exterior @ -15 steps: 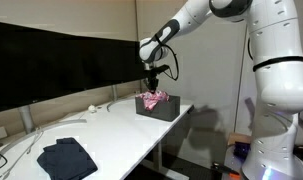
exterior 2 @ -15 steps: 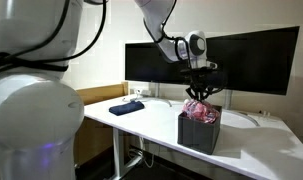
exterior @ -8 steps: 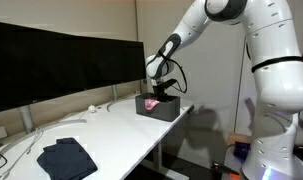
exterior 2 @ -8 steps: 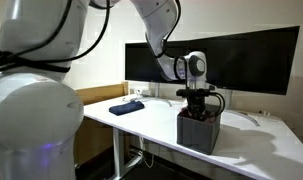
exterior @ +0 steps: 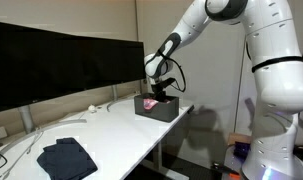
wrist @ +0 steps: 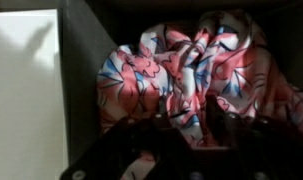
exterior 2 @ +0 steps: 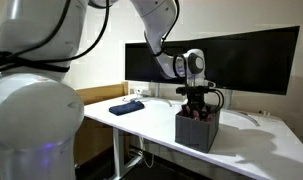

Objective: Pick up the cloths and put them in the box

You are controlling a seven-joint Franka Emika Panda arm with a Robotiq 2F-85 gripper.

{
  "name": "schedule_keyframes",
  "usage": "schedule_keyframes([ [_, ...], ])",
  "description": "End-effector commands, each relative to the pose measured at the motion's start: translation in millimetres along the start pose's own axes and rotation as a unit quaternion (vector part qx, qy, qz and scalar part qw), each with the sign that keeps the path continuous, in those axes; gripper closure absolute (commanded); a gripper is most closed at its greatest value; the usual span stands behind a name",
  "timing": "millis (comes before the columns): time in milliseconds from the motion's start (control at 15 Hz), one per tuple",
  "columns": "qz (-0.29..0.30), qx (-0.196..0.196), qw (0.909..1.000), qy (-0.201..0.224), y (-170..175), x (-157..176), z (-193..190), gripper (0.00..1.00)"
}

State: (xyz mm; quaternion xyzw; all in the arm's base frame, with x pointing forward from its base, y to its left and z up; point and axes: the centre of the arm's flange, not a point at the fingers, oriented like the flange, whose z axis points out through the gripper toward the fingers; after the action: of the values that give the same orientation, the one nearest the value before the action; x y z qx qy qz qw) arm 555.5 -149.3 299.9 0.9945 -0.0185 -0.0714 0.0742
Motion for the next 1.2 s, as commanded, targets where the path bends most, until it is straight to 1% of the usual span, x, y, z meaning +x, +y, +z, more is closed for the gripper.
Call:
schedule_keyframes([
  [0,-0.002,-0.006,0.9992,0.039,-3,-10,-52,0.24],
  [200,-0.001,-0.012,0.9964,0.083,-4,-16,-102,0.05],
  [333,-0.003,-0.015,0.9931,0.116,-8,-23,-137,0.00],
  [467,-0.010,-0.011,0.9883,0.152,-19,-33,-170,0.00],
  [533,-0.009,-0.006,0.9846,0.175,-28,-38,-187,0.00],
  [733,-0.035,0.008,0.9765,0.213,-61,-51,-225,0.00],
  [933,-0.071,0.019,0.9693,0.234,-104,-61,-254,0.00],
  [1133,-0.120,0.035,0.9633,0.238,-153,-70,-271,0.00],
])
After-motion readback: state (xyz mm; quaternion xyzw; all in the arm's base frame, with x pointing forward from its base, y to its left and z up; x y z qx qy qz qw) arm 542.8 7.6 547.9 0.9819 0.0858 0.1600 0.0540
